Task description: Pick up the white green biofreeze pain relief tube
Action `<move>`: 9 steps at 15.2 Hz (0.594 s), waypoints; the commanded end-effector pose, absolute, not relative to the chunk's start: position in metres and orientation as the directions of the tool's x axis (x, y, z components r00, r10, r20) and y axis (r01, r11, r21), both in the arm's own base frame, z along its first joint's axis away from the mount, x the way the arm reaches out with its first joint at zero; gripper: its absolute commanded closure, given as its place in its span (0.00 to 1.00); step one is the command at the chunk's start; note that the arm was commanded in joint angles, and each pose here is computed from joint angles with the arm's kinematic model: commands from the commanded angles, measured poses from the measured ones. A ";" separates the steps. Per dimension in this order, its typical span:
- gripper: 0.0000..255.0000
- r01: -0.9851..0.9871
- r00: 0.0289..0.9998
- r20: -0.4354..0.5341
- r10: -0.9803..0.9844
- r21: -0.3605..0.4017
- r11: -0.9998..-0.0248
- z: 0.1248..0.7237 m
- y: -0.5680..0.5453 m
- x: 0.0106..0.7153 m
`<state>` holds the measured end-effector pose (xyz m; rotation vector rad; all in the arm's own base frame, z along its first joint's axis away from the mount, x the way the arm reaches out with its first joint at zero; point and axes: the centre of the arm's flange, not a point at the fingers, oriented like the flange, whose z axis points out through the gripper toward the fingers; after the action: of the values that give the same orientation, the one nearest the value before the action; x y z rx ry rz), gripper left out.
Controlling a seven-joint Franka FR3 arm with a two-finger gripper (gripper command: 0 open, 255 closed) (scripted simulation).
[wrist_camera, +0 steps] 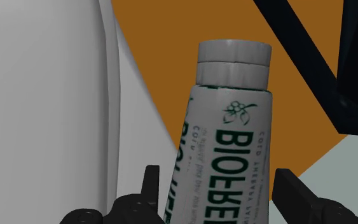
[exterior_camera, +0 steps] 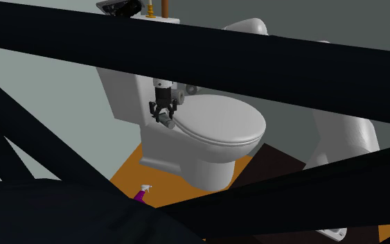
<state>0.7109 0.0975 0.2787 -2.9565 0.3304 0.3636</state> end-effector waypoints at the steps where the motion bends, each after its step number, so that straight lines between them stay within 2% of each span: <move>1: 1.00 -0.234 0.946 -0.256 -0.199 -0.115 -0.965 0.277 0.098 0.711; 9: 1.00 -0.234 0.946 -0.256 -0.199 -0.115 -0.965 0.294 0.097 0.712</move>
<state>0.7087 0.0970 0.2806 -2.9569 0.3310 0.3919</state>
